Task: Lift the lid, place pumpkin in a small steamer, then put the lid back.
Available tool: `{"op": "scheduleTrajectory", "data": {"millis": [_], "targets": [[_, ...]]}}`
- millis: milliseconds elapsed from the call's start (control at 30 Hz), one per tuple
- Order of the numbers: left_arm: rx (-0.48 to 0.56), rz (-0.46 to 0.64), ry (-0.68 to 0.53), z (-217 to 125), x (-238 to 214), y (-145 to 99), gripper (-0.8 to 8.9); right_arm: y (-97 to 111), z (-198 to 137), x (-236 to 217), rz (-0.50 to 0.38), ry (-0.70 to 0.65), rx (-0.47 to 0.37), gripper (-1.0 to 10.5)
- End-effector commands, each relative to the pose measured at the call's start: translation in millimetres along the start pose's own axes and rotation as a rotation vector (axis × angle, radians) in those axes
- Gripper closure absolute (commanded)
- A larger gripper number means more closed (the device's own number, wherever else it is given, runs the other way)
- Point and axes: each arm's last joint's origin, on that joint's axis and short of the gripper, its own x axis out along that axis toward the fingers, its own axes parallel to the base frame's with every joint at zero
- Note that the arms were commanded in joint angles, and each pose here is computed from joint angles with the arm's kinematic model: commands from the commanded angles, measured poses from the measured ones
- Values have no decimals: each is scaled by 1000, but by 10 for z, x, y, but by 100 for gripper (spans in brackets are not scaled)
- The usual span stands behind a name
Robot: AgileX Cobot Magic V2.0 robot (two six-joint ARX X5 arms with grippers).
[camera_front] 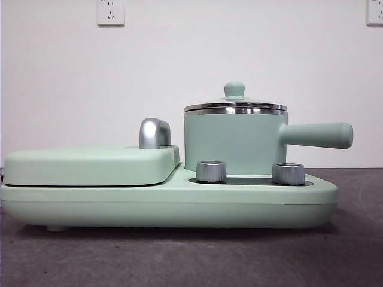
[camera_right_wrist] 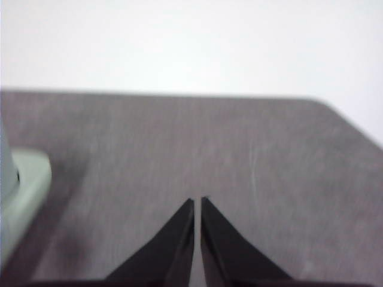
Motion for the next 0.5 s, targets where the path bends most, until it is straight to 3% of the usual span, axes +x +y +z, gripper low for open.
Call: {"op": "scheduleTrajectory", "data": {"millis": [33, 267, 500], "targets": [[3, 6, 24, -67, 17, 8, 807, 1, -183, 15, 0, -1, -9, 931], [3, 6, 24, -67, 17, 8, 807, 32, -457, 57, 99, 51, 0, 931], [3, 6, 25, -68, 17, 8, 807, 32, -458, 57, 104, 52, 0, 931]]}}
